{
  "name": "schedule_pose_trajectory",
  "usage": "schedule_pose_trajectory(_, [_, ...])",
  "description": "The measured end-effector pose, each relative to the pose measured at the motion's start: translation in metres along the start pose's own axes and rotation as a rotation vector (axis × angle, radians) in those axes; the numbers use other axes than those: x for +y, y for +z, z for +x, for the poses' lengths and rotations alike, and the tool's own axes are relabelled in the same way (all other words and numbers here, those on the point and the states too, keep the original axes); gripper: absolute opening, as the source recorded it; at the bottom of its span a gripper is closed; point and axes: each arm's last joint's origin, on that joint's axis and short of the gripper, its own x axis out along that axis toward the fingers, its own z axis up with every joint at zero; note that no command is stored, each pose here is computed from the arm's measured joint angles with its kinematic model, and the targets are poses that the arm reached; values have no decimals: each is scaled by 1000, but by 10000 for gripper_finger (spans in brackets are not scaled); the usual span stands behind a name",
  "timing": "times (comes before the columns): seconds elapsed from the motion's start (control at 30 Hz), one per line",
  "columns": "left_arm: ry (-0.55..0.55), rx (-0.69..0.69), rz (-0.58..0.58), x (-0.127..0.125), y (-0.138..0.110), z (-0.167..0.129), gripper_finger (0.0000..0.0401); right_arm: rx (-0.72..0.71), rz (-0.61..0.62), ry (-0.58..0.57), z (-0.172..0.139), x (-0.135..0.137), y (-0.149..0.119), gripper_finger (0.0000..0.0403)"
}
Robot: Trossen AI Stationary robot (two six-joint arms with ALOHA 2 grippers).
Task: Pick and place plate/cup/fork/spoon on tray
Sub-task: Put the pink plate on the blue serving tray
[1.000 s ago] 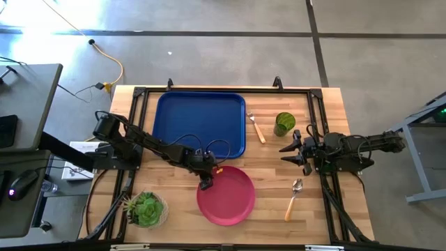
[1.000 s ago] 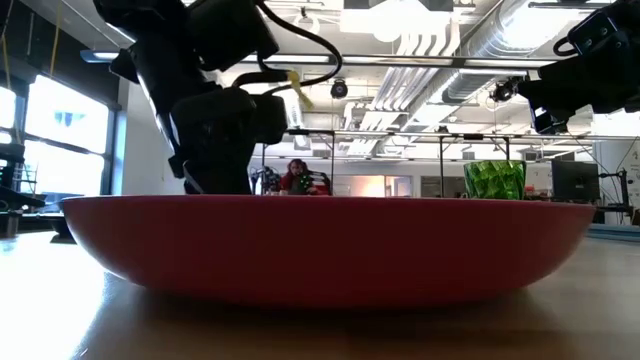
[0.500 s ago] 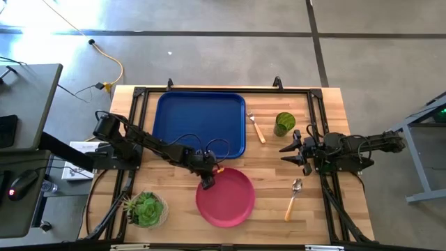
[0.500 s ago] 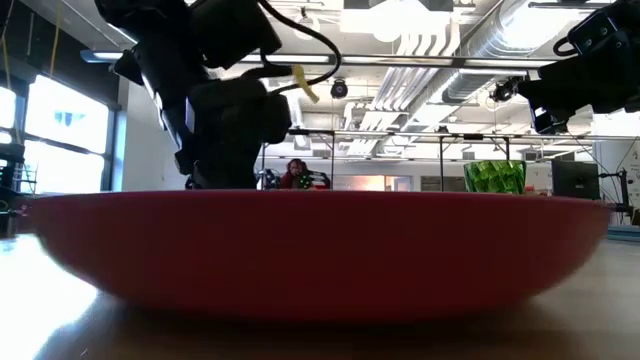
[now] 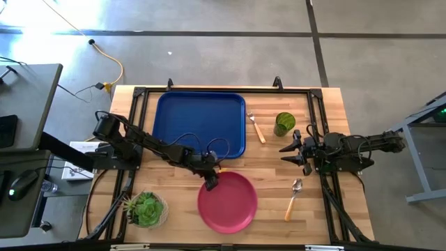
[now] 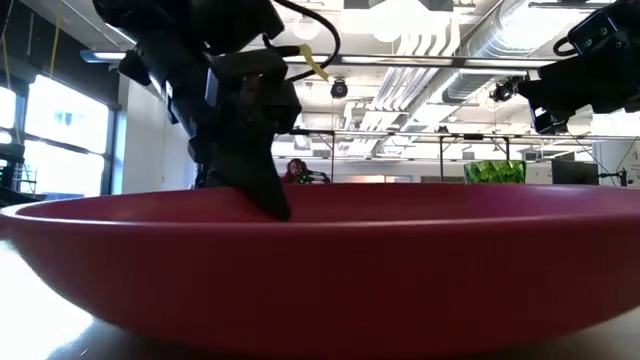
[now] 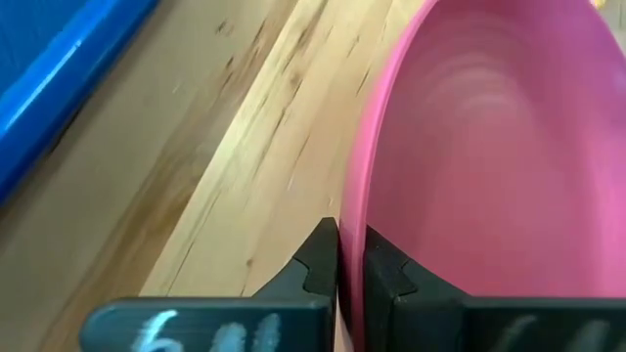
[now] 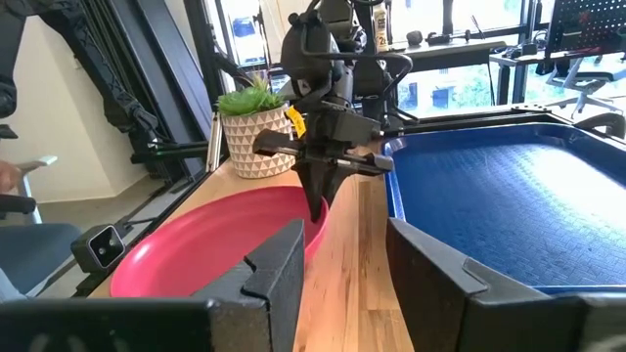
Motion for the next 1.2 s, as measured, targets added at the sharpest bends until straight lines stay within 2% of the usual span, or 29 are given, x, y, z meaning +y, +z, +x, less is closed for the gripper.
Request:
schedule_pose_trajectory(0.33, [-5, -143, -82, 2, 23, -17, 2, -2, 0, 0, 0, 0, 0, 138])
schedule_pose_trajectory(0.6, [36, -292, -164, 21, 57, -57, 2, 6, 0, -1, 0, 0, 0, 138])
schedule_pose_trajectory(0.83, [226, -369, -256, 53, 71, -108, 2, 5, 0, -1, 0, 0, 0, 138])
schedule_pose_trajectory(1.03, [384, -465, -419, 85, 78, -147, 1, 6, 0, -1, 0, 0, 0, 138])
schedule_pose_trajectory(1.2, [496, -477, -531, 110, 77, -166, 1, 5, 0, -1, 0, 0, 0, 138])
